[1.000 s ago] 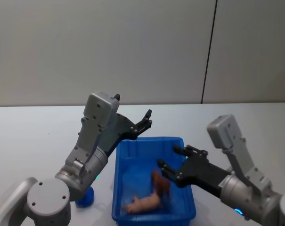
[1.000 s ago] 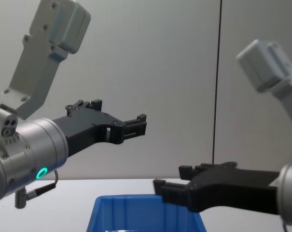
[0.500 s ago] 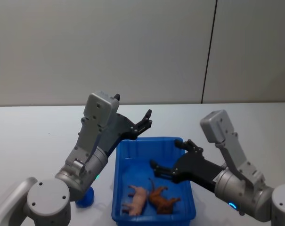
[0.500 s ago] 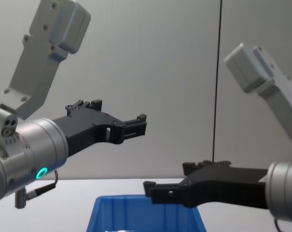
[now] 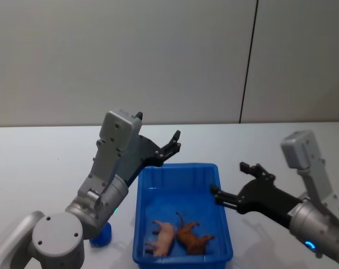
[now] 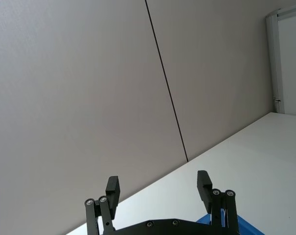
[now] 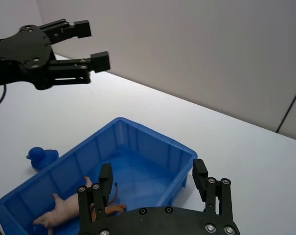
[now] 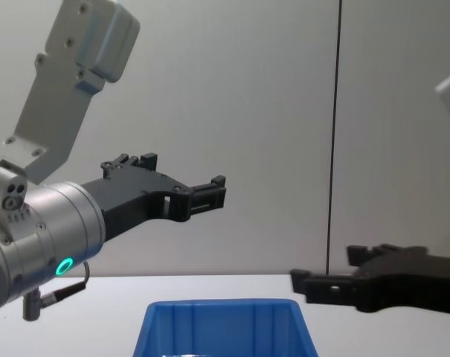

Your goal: Pick up the two dolls from the table and place them into the box.

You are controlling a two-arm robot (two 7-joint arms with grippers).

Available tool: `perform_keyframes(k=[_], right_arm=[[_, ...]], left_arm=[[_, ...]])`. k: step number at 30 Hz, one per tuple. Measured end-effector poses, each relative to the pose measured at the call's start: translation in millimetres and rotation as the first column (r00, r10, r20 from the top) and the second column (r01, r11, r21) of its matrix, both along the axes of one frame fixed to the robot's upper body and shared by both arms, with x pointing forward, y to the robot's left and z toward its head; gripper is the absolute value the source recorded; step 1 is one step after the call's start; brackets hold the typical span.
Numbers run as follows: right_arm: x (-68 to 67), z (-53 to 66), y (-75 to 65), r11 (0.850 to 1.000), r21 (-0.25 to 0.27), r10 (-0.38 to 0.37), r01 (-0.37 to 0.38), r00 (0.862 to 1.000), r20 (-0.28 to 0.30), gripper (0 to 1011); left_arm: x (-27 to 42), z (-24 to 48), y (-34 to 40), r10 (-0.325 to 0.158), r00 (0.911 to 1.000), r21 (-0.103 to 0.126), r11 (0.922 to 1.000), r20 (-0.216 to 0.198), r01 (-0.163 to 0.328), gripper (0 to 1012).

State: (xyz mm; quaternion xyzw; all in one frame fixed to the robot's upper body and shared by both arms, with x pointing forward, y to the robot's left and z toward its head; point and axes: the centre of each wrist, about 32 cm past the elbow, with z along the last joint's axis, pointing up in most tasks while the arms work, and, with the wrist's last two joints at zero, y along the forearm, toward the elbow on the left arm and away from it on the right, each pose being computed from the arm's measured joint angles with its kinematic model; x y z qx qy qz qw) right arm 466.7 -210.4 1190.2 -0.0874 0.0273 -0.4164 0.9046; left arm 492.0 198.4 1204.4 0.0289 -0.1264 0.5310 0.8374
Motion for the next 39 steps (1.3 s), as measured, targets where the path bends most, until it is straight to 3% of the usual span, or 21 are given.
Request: perform_keyframes(k=[7,12,16,25,26,31,39], right_arm=[[-4.3,-2.7,-16.5,1.0,0.008,-0.026,0.026,1.0,0.009,1001],[-6.3,-3.6,-23.9,0.999,0.012,-0.038,0.037,0.999,0.013,1001],[-7.3,-3.9,-27.8,0.999,0.013,-0.044,0.044,0.999,0.015,1001],[-8.8,-4.4,-33.2,0.999,0.015,-0.052,0.051,0.998,0.018,1001],[-8.8,-4.5,-33.5,0.999,0.015,-0.052,0.052,0.998,0.019,1001],[-9.3,-4.6,-35.2,0.998,0.016,-0.055,0.054,0.998,0.019,1001],[-9.7,-4.8,-36.6,0.998,0.016,-0.057,0.057,0.998,0.02,1001]], left_arm=[[-0.5,0.2,1.7,0.002,1.0,0.004,1.0,-0.001,-0.002,1001],[-4.4,1.7,9.8,0.014,0.9998,0.023,0.9996,-0.01,-0.014,1001],[-10.2,2.3,18.6,0.039,0.9989,0.036,0.9986,-0.027,-0.038,1001],[-33.0,-0.6,46.7,0.116,0.9882,0.055,0.9923,-0.1,-0.111,1001],[-33.0,-0.6,46.7,0.116,0.9882,0.055,0.9923,-0.1,-0.111,1001],[-45.6,-7.8,61.3,0.136,0.9798,0.062,0.9899,-0.147,-0.128,1001],[-56.3,-20.3,74.7,0.138,0.9672,0.061,0.9899,-0.213,-0.128,1001]])
